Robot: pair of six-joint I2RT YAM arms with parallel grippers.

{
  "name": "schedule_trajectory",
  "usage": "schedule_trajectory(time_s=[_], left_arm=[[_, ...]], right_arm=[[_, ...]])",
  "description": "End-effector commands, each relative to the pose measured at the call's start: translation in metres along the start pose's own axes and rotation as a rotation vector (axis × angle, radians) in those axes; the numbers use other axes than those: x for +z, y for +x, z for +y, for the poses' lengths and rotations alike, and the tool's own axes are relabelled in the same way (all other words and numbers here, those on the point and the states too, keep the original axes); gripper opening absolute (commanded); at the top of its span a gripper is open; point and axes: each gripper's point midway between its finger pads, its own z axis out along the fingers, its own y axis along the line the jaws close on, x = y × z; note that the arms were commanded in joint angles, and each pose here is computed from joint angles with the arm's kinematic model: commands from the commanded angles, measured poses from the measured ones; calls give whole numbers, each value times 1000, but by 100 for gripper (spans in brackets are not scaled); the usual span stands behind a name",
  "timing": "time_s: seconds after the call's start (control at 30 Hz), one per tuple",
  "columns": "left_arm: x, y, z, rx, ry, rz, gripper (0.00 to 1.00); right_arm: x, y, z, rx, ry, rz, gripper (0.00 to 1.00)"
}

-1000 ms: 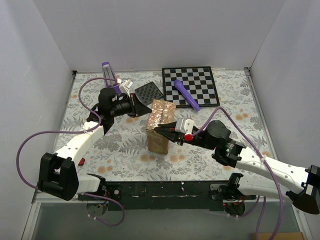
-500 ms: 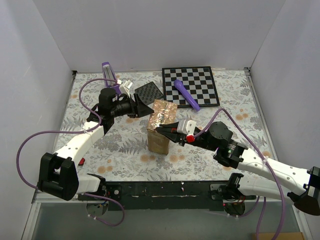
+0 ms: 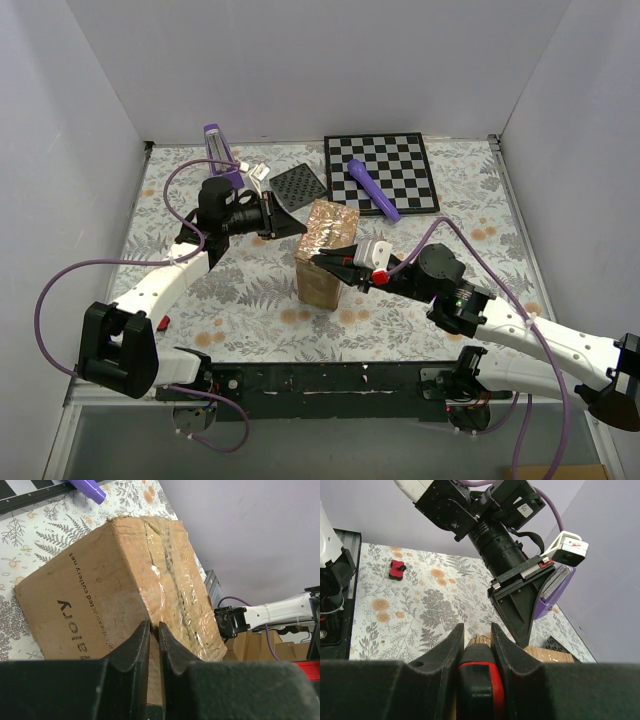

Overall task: Unpack the express box
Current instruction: Adjust the express box at the center of the board.

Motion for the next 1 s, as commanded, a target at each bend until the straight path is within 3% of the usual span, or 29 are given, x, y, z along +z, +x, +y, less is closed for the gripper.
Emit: schedule_trajectory(time_s=[0.0, 0.07, 0.5, 0.7, 0.73, 0.77, 0.87, 0.97], left_arm=[[-2, 3, -7, 20, 35, 14, 4], [-2, 2, -7, 21, 33, 12, 0], [-5, -3, -4, -8, -16, -20, 0], [-6, -12, -6, -16, -32, -64, 0], [-6, -13, -7, -15, -34, -71, 4], [-6, -17, -8, -11, -34, -79, 24], [-5, -20, -6, -18, -50, -84, 46], [-6, -25, -8, -11, -56, -101, 54]], right_arm=[[-2, -11, -8, -19, 36, -35, 1], [-2, -14, -9, -12, 43, -43, 1], [-10, -47, -34, 89, 189, -171, 1], [-38, -54, -61, 94, 373, -204, 1], [-46, -59, -66, 94, 404, -210, 1], [-55, -58, -78, 107, 478, -194, 1], [-86, -53, -111, 170, 703, -115, 1], [-111, -34, -129, 159, 865, -1, 1]])
